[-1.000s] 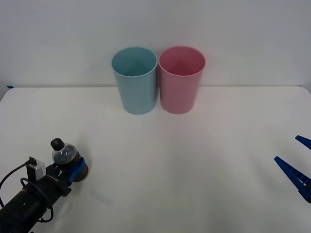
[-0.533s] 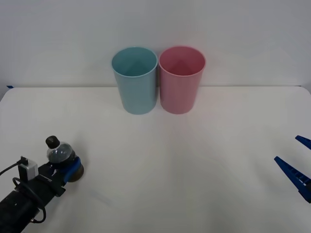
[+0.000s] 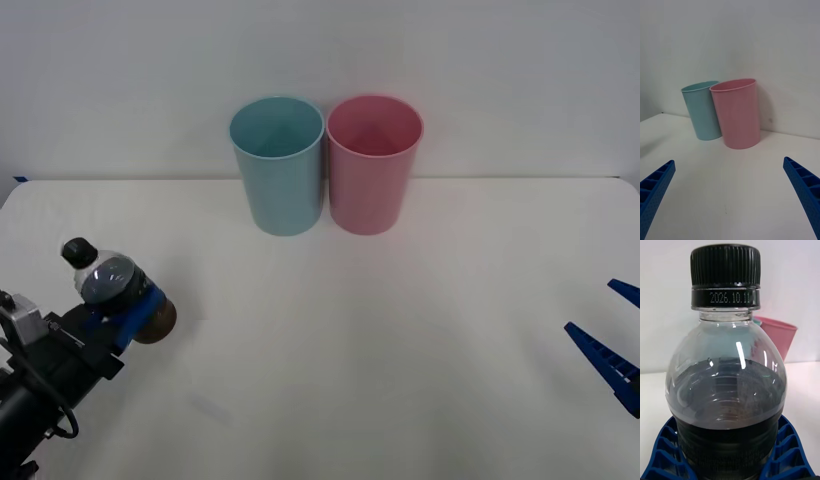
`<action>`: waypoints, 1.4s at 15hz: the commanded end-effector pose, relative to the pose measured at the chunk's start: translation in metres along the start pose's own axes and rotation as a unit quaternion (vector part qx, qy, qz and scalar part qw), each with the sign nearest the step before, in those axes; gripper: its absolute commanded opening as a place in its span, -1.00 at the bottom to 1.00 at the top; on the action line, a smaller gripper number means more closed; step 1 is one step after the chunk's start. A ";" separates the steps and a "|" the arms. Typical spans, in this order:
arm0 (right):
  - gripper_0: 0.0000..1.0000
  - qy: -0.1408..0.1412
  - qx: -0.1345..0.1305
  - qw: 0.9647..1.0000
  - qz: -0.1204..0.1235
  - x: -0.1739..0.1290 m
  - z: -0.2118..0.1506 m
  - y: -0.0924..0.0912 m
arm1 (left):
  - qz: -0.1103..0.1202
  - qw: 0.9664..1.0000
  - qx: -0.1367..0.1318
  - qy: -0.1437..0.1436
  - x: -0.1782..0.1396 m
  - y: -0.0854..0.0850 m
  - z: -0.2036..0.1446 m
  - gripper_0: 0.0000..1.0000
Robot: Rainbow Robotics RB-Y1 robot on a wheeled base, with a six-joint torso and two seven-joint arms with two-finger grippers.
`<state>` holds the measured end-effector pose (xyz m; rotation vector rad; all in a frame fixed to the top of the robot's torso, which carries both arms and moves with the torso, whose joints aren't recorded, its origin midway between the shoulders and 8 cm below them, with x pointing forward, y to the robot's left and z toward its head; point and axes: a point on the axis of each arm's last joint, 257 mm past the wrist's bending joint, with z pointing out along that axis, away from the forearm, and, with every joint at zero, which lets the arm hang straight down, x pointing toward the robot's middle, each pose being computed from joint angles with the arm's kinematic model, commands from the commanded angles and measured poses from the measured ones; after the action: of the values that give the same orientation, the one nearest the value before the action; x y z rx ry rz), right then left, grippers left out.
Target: Grasp the object on the table and drop it into the matching bin: aluminum can to the light blue bin, PET bottle to the pink bin.
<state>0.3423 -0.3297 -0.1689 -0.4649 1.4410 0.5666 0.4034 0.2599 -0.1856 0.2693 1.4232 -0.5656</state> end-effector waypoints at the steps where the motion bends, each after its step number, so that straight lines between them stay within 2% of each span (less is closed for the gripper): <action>1: 1.00 0.000 0.000 1.000 0.000 0.000 0.000 0.000 | -0.017 0.999 0.020 -0.034 -0.039 -0.013 0.018 -1.00; 3: 1.00 0.000 0.000 1.000 0.000 0.000 0.000 0.000 | -0.026 0.997 0.039 -0.058 -0.066 -0.022 0.033 -1.00; 7: 1.00 0.000 0.000 1.000 0.000 0.000 0.000 0.000 | -0.032 0.993 0.076 -0.086 -0.105 -0.036 0.063 -1.00; 10: 1.00 0.000 0.000 1.000 0.000 0.000 0.000 0.000 | -0.019 0.989 0.113 -0.097 -0.139 -0.051 0.095 -1.00; 12: 1.00 0.000 0.000 1.000 0.000 0.000 0.000 0.000 | -0.017 0.986 0.135 -0.095 -0.151 -0.064 0.117 -1.00; 13: 1.00 0.000 0.000 1.000 0.000 0.000 0.000 0.000 | -0.015 0.984 0.151 -0.095 -0.157 -0.072 0.134 -1.00; 15: 1.00 0.000 0.000 1.000 0.000 0.000 0.000 0.000 | -0.010 0.981 0.166 -0.095 -0.164 -0.075 0.162 -1.00; 18: 1.00 0.000 0.000 1.000 0.000 0.000 0.000 0.000 | -0.001 0.979 0.185 -0.087 -0.169 -0.082 0.209 -1.00; 21: 1.00 0.000 0.000 1.000 0.000 0.000 0.000 0.000 | 0.009 0.978 0.193 -0.079 -0.170 -0.092 0.249 -1.00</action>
<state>0.3423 -0.3297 -0.1689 -0.4648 1.4410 0.5667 0.5543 0.0995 0.0299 0.5306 1.1479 -0.8312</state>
